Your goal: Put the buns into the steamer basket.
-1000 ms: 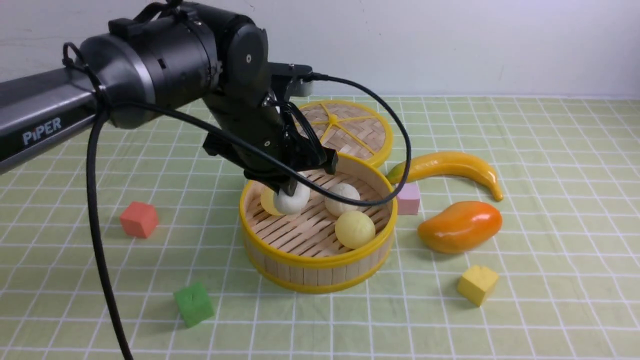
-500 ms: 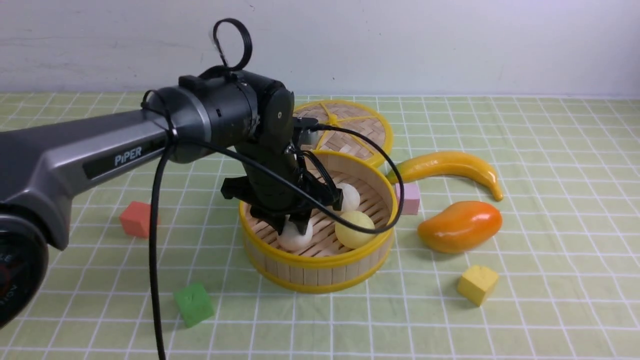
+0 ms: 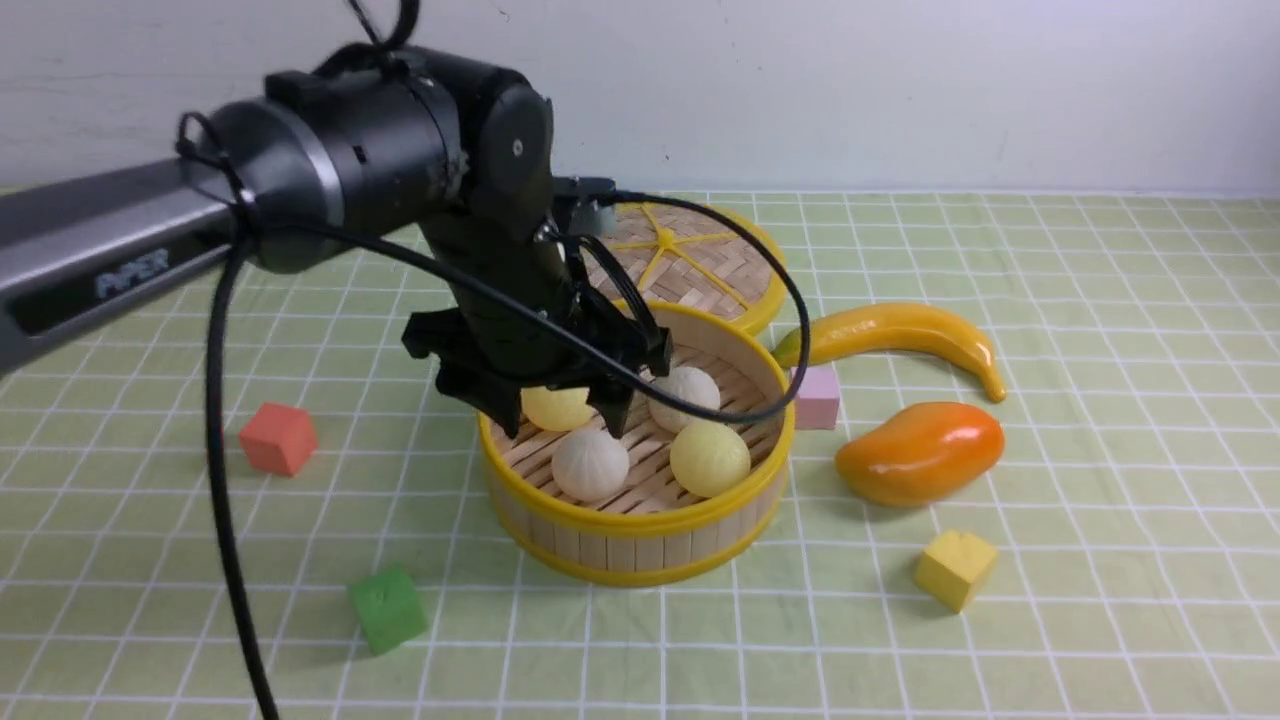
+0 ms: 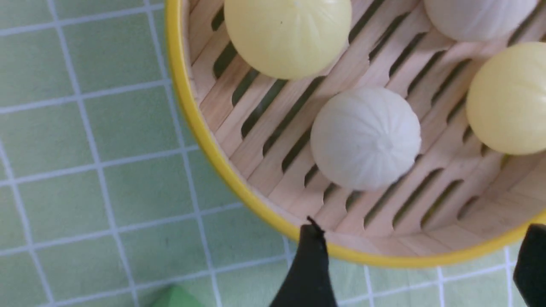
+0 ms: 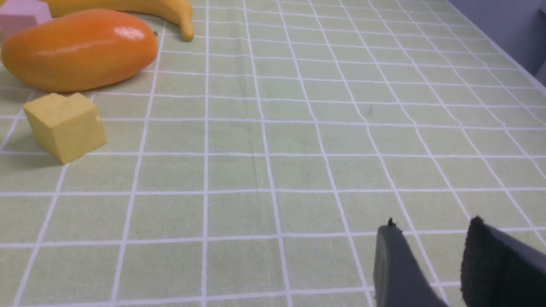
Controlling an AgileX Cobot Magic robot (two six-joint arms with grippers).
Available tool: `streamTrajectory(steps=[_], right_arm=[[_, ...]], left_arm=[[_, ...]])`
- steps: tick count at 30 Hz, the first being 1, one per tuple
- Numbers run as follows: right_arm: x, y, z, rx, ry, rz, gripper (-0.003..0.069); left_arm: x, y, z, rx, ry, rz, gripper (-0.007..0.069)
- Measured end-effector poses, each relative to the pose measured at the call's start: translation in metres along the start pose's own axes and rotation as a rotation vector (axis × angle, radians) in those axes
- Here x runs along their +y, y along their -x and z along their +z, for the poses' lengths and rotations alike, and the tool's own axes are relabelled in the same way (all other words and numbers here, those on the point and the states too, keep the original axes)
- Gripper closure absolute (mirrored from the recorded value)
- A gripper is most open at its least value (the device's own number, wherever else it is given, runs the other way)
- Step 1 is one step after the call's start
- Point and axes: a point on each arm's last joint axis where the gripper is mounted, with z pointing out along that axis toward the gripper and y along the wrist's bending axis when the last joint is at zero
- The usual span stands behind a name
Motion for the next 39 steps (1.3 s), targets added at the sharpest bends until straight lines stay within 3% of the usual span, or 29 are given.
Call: streamTrajectory(steps=[8,12,13,14,15,20,25,31,39], right_arm=[[0.0,0.0,0.0,0.0,0.0,0.0,0.042],[0.0,0.0,0.0,0.0,0.0,0.0,0.042],[0.0,0.0,0.0,0.0,0.0,0.0,0.042],[0.0,0.0,0.0,0.0,0.0,0.0,0.042],[0.0,0.0,0.0,0.0,0.0,0.0,0.042],[0.0,0.0,0.0,0.0,0.0,0.0,0.042],[0.0,0.0,0.0,0.0,0.0,0.0,0.042],[0.0,0.0,0.0,0.0,0.0,0.0,0.042],[0.0,0.0,0.0,0.0,0.0,0.0,0.042]], left_arm=[[0.006,-0.016,-0.103,-0.144,-0.043,0.003,0.0114],[0.015,-0.045,-0.171,-0.205,-0.071,0.002,0.0281],[0.015,-0.047,-0.173,-0.21,-0.073,0.001,0.0291],[0.02,-0.059,-0.2,-0.274,-0.09,-0.007,0.038],[0.02,-0.061,-0.203,-0.279,-0.093,-0.011,0.039],[0.038,-0.116,-0.269,-0.432,-0.184,-0.112,0.0629],[0.054,-0.175,-0.284,-0.452,-0.262,-0.173,0.0638],[0.073,-0.252,-0.252,-0.366,-0.326,-0.192,0.0638],[0.09,-0.303,-0.215,-0.335,-0.319,-0.197,0.0638]])
